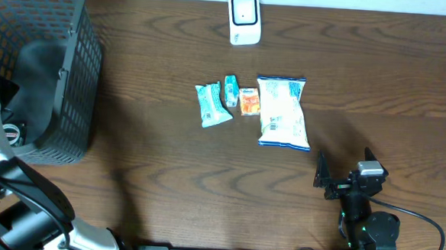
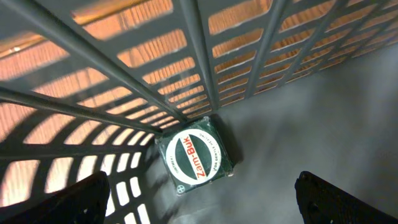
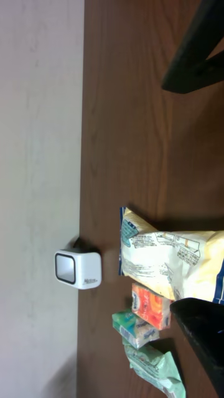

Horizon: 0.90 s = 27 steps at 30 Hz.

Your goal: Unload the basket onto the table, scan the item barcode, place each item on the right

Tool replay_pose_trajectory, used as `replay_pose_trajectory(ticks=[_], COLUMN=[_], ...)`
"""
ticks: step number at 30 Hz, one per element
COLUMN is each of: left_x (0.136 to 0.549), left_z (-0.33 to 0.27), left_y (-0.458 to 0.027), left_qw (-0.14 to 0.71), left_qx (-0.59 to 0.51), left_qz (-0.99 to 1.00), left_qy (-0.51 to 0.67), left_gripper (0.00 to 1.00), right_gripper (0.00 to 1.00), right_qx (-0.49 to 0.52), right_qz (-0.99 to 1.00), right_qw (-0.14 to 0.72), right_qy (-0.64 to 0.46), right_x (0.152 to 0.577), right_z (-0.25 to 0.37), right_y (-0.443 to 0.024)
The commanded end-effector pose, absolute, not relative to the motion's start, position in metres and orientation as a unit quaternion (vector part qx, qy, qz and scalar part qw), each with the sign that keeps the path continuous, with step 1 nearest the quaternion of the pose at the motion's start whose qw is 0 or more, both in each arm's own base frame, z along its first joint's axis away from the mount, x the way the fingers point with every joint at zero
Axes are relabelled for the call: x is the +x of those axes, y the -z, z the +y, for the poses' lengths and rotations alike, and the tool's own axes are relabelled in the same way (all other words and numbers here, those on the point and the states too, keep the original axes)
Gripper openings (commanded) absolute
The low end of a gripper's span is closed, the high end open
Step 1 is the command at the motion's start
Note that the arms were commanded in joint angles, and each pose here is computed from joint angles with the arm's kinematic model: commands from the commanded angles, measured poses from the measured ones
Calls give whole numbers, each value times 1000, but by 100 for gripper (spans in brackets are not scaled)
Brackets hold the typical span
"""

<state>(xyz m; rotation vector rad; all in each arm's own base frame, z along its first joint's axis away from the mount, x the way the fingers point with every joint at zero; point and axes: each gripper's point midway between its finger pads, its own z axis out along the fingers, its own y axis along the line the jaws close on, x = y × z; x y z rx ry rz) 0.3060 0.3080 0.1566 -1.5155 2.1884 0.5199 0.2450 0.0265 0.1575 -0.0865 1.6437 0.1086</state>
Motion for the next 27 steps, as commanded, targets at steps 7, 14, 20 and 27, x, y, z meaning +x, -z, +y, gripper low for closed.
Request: replay_pose_trajectory(ticks=[7,14,20,27], left_x=[310,312,307,308], left_z=[309,308,312,320], left_y=[-113,-83,-56,-37], left_qw=[175,145,118,114], left_qx=[-587,-593,-610,-616], left_qz=[772,776,768,764], left_qy=[-168,-161,-159,-156], left_gripper=[94,94,94,94], right_gripper=[99,99,99,99], right_qx=[-38,-38,-38,-38], right_qz=[732,732,732,732], right_qw=[679,678,678,678], right_qy=[-52,-52,-52,-52], right_x=[245,245,245,245], right_z=[28,28,28,28], right_y=[-157,-157,-157,-157])
